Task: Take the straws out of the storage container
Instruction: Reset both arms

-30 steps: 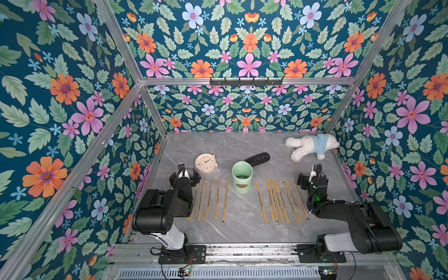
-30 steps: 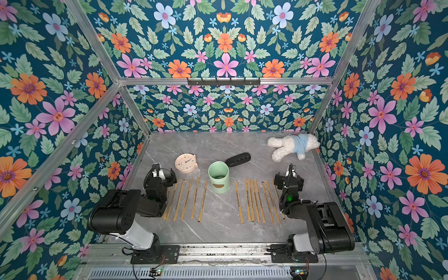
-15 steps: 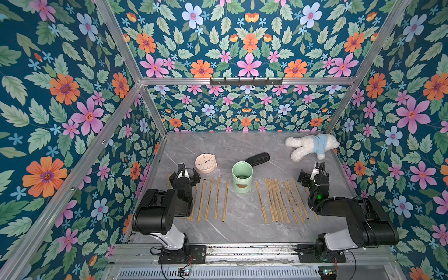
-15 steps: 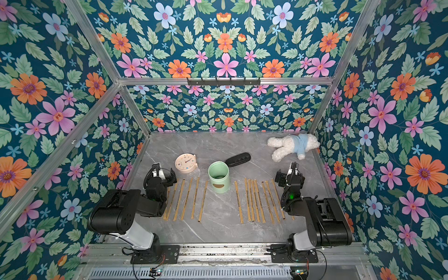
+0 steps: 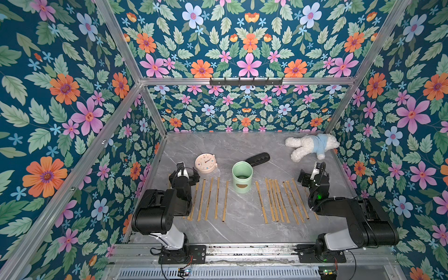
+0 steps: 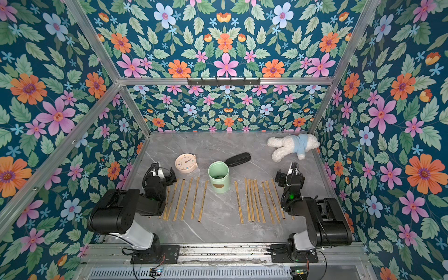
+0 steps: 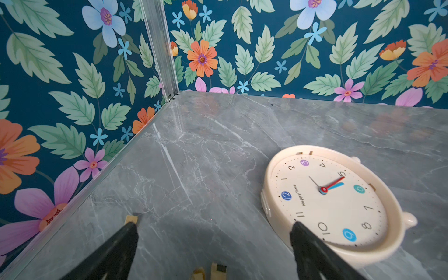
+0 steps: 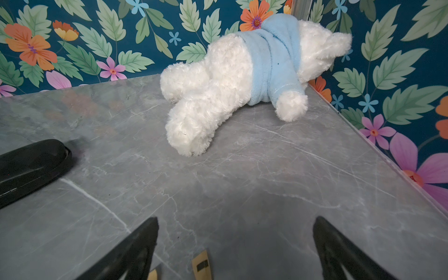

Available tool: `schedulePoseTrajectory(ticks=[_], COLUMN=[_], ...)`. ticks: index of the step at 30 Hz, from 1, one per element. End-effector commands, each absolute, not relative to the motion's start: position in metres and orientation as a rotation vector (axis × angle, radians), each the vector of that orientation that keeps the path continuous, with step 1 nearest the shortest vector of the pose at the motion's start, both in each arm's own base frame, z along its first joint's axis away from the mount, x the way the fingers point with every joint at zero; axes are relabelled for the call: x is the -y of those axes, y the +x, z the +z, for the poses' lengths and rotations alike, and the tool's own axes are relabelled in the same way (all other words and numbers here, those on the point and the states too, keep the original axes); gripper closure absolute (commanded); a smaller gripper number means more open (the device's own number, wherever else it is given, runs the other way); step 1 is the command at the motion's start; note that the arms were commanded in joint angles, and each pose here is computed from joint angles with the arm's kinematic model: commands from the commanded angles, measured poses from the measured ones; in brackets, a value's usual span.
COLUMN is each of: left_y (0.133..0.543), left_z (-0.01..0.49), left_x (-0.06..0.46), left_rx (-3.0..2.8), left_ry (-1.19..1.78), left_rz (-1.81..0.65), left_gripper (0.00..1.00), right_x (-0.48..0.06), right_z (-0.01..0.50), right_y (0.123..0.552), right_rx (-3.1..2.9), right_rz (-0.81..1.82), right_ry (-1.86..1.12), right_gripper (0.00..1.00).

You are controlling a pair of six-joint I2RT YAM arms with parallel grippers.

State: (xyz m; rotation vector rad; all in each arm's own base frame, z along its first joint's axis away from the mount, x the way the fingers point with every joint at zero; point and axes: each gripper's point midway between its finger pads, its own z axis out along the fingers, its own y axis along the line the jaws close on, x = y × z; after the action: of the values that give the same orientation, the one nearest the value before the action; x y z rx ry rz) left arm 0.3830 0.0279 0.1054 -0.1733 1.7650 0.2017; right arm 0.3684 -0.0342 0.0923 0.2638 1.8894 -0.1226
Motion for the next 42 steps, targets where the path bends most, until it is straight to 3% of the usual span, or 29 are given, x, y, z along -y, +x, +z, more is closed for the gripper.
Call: schedulePoseTrajectory(ticks=[1,22,28,34,42], left_y=[0.384,0.382,0.334,0.385,0.376], left_z=[0.111,0.112,0.134,0.11,0.114], left_x=[-0.028,-0.028,-0.028,-0.027,-0.029], left_rx=[-1.742,-1.736,-1.544,-1.753,-1.714], left_ry=[-0.175,-0.168,-0.181,-0.168,-0.17], left_rz=[0.197,0.2,0.161,0.194,0.179], left_gripper=[0.0,0.0,0.0,0.0,0.0], right_x=[0.033,0.033,0.033,0.033,0.034], right_z=[0.102,0.102,0.102,0.102,0.102], right_y=[0.372,0.372,0.372,0.372,0.372], right_rx=[-1.85,-1.85,-1.85,-1.85,-1.85], right_rz=[-0.117,-0.117,-0.118,-0.118,-0.119], right_ry=[0.256,0.255,0.255,0.255,0.256], right_gripper=[0.01,0.01,0.01,0.01,0.01])
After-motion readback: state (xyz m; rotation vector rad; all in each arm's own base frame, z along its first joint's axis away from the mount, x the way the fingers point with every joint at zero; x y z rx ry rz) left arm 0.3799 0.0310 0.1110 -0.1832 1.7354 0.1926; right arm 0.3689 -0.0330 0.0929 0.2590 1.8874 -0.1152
